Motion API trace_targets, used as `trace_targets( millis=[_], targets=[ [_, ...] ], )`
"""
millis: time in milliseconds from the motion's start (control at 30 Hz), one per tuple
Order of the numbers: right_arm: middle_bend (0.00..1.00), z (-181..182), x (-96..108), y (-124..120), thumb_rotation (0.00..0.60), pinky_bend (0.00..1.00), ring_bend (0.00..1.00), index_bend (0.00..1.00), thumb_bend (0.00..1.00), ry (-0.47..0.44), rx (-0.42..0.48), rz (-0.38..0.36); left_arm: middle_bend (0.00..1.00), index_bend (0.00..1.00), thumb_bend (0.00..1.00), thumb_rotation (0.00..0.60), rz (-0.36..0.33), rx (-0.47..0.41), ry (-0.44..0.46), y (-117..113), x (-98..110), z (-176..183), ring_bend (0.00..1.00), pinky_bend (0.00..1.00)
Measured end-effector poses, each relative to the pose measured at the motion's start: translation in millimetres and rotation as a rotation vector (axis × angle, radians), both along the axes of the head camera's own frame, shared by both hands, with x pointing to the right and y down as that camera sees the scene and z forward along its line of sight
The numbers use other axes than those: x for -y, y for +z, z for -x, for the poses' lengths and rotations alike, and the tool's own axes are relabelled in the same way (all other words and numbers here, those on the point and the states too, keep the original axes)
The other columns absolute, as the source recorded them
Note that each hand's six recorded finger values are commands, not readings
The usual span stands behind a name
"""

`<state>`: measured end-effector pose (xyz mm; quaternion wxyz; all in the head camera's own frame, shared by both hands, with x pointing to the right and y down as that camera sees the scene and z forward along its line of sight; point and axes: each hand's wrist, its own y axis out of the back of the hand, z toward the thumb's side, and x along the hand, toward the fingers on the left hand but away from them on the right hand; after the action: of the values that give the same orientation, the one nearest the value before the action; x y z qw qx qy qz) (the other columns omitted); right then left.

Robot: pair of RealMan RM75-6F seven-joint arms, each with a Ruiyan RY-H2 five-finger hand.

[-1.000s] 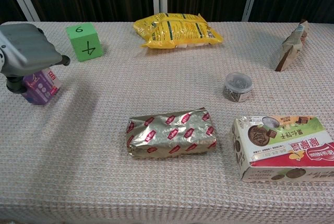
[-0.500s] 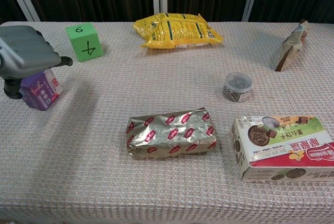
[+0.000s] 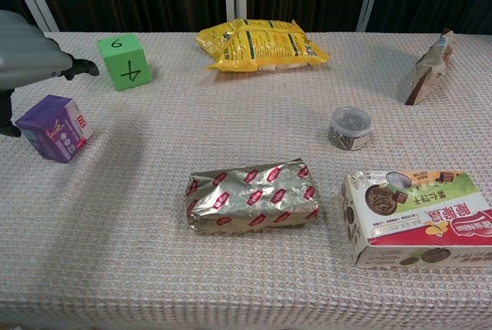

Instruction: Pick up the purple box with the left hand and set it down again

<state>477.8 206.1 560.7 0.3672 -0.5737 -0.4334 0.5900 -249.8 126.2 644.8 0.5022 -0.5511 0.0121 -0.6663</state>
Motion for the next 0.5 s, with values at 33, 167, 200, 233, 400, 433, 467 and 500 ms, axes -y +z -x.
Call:
trace_targets(
  millis=[33, 167, 200, 233, 400, 433, 467, 500],
  targets=[
    [0.0, 0.0, -0.1, 0.0, 0.6, 0.0, 0.0, 0.0, 0.2, 0.0, 0.0, 0.0, 0.16, 0.07, 0.13, 0.6, -0.002, -0.03, -0.018, -3.0, 1.6, 2.3, 0.16, 0.18],
    [0.0, 0.9, -0.8, 1.6, 0.6, 0.0, 0.0, 0.0, 0.2, -0.001, 0.001, 0.005, 0.16, 0.07, 0.13, 0.6, -0.041, -0.216, -0.089, -18.9, 10.7, 10.4, 0.13, 0.18],
    [0.0, 1.2, -0.8, 2.2, 0.6, 0.0, 0.0, 0.0, 0.2, -0.002, 0.001, 0.006, 0.16, 0.07, 0.13, 0.6, -0.053, -0.264, -0.102, -22.0, 12.6, 11.7, 0.13, 0.18],
    [0.0, 1.4, -0.9, 2.7, 0.6, 0.0, 0.0, 0.0, 0.2, -0.003, 0.0, 0.008, 0.16, 0.07, 0.13, 0.6, -0.063, -0.314, -0.116, -24.6, 14.1, 13.4, 0.13, 0.18],
    [0.0, 5.4, -1.0, 4.3, 0.6, 0.0, 0.0, 0.0, 0.2, -0.012, 0.001, 0.013, 0.2, 0.07, 0.13, 0.6, -0.062, -0.588, -0.225, -26.3, 18.1, 32.8, 0.13, 0.18],
    [0.0, 6.2, -0.9, 3.7, 0.6, 0.0, 0.0, 0.0, 0.2, -0.013, 0.002, 0.012, 0.21, 0.07, 0.13, 0.6, -0.052, -0.631, -0.245, -24.6, 18.0, 37.6, 0.13, 0.18],
    [0.0, 7.1, -0.9, 2.5, 0.6, 0.0, 0.0, 0.0, 0.2, -0.015, 0.003, 0.008, 0.21, 0.07, 0.13, 0.6, -0.037, -0.682, -0.269, -21.9, 17.6, 44.5, 0.13, 0.18],
    [0.0, 7.7, -0.9, 1.1, 0.6, 0.0, 0.0, 0.0, 0.2, -0.017, 0.003, 0.004, 0.21, 0.07, 0.13, 0.6, -0.024, -0.717, -0.286, -19.5, 17.0, 49.8, 0.13, 0.18]
  ],
)
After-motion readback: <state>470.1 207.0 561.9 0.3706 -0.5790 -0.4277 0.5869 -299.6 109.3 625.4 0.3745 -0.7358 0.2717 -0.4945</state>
